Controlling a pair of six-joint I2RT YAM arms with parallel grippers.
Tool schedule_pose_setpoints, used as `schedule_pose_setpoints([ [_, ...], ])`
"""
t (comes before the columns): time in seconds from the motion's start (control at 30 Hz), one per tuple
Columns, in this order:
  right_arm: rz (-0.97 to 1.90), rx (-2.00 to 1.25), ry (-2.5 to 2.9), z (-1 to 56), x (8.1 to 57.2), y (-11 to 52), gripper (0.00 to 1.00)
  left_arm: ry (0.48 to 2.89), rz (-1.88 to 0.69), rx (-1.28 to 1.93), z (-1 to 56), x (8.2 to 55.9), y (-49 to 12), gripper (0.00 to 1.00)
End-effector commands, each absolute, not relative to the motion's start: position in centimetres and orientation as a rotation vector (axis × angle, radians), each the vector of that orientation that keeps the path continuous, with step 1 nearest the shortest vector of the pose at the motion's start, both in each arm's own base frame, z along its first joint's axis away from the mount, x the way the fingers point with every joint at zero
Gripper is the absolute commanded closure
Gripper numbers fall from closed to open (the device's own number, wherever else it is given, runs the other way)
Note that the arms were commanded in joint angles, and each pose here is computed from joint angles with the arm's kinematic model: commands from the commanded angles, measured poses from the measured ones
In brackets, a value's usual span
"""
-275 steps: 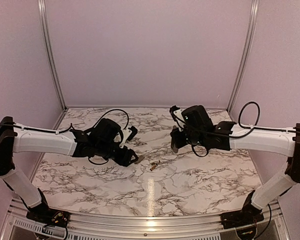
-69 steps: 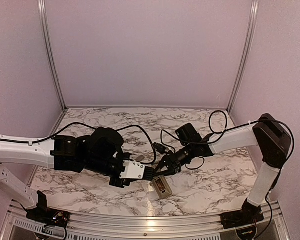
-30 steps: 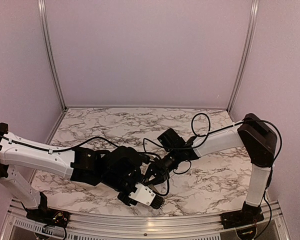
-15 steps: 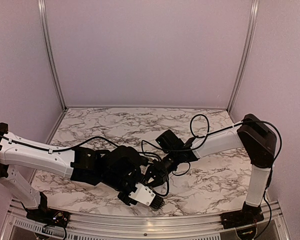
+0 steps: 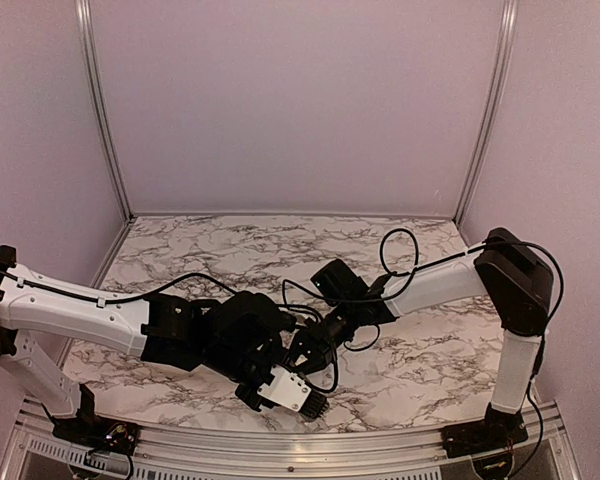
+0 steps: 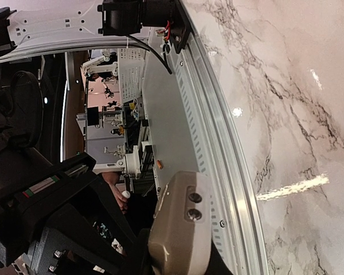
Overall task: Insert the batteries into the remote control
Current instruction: Place the battery in the battery compartment.
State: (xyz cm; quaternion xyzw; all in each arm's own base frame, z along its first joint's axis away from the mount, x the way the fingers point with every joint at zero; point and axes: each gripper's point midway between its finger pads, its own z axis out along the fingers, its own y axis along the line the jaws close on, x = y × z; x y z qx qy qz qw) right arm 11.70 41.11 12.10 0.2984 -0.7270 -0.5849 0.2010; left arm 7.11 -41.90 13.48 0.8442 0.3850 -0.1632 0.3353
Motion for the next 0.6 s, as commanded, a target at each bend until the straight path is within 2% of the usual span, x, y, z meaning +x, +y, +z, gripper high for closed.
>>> schedule_pose_setpoints([
  [0.0,-1.653,0.853,-1.996,12.7,11.2,41.3,1.00,0.985,-0.431,2.209,13.8,6.8,-42.0,0.82],
  [0.1,-1.651,0.848,-1.996,12.5,11.2,41.2,1.00,0.988,-0.418,2.199,14.2,7.0,-41.9,0.77],
  [0.27,-1.656,0.849,-1.993,12.6,11.3,41.3,1.00,1.019,-0.376,2.140,15.4,7.8,-41.5,0.56],
  [0.57,-1.683,0.816,-2.037,12.7,13.0,41.2,1.00,1.136,-0.357,1.935,19.3,9.4,-40.9,0.48],
])
